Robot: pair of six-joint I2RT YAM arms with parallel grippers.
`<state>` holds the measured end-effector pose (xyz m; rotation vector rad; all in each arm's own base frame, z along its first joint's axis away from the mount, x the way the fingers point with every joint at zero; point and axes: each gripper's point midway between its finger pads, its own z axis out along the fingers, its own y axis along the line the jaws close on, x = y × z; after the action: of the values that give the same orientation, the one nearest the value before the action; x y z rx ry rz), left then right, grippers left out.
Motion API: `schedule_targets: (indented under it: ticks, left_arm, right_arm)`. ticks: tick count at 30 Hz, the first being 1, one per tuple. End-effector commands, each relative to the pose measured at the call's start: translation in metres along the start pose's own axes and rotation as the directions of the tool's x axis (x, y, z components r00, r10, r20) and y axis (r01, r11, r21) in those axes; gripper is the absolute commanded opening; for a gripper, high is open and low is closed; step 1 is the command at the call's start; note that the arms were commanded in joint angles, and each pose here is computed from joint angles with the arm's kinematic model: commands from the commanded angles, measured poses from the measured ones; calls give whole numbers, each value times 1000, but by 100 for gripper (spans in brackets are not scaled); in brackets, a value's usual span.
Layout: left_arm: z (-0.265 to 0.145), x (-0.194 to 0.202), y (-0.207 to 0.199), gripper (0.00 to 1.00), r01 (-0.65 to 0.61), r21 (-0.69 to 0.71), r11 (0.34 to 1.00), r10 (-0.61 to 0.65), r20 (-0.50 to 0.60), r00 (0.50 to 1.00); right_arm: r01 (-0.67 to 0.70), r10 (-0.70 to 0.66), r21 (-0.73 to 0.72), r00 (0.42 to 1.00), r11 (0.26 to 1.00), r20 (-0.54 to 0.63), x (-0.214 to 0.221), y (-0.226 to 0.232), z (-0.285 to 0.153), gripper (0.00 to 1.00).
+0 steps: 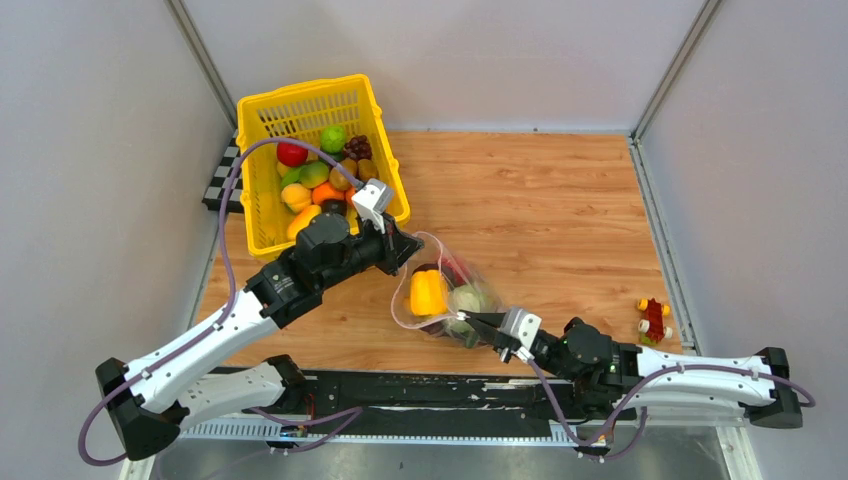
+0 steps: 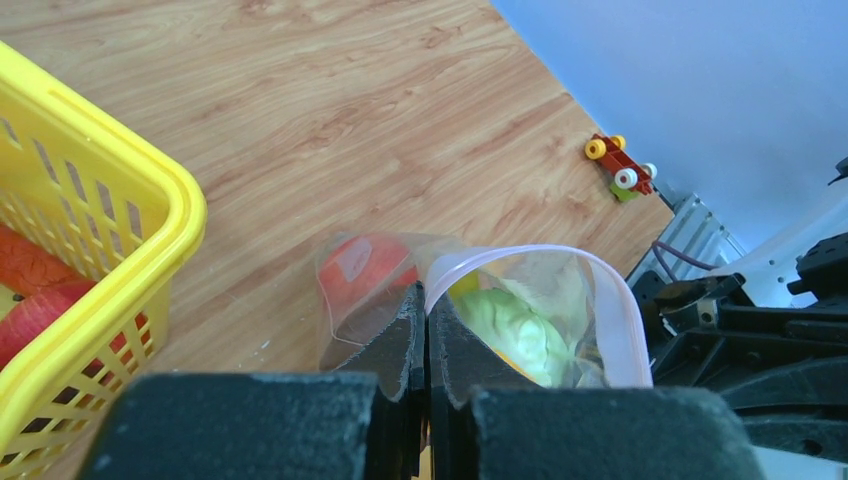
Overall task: Place the food in the zip-top bag and seal the zipper
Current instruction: Adjust the zipper food storage bag at the center of the board.
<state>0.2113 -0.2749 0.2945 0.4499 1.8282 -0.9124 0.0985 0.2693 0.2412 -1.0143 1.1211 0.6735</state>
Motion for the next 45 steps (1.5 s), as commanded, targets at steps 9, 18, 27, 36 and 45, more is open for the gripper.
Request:
schedule_targets:
  ticks: [9,18,27,36,45]
  left_arm:
    - [-32,-35,-4,0,-103,-29,994,104,46,994]
    - [-59,-23,-42,0,-173,189,967,190,-73,979]
    - [-80,-4,-35,0,-189,187,964,218,-146,965]
    - [-78,18,-8,0,-180,70,981,192,-226,955]
    - [-86,14,16,0,-230,-57,972,211,-235,949]
  right_arm:
    - [-228,196,241,969,943,152,-68,-79,-69,0]
    - [-212,189,288,976,934,105,-108,-106,-81,0]
    - [-102,119,212,991,972,-65,-100,-85,-45,0]
    - [-100,138,193,971,976,-195,-73,-93,-17,0]
    - [-304,315,90,937,948,-151,-50,-129,7,0]
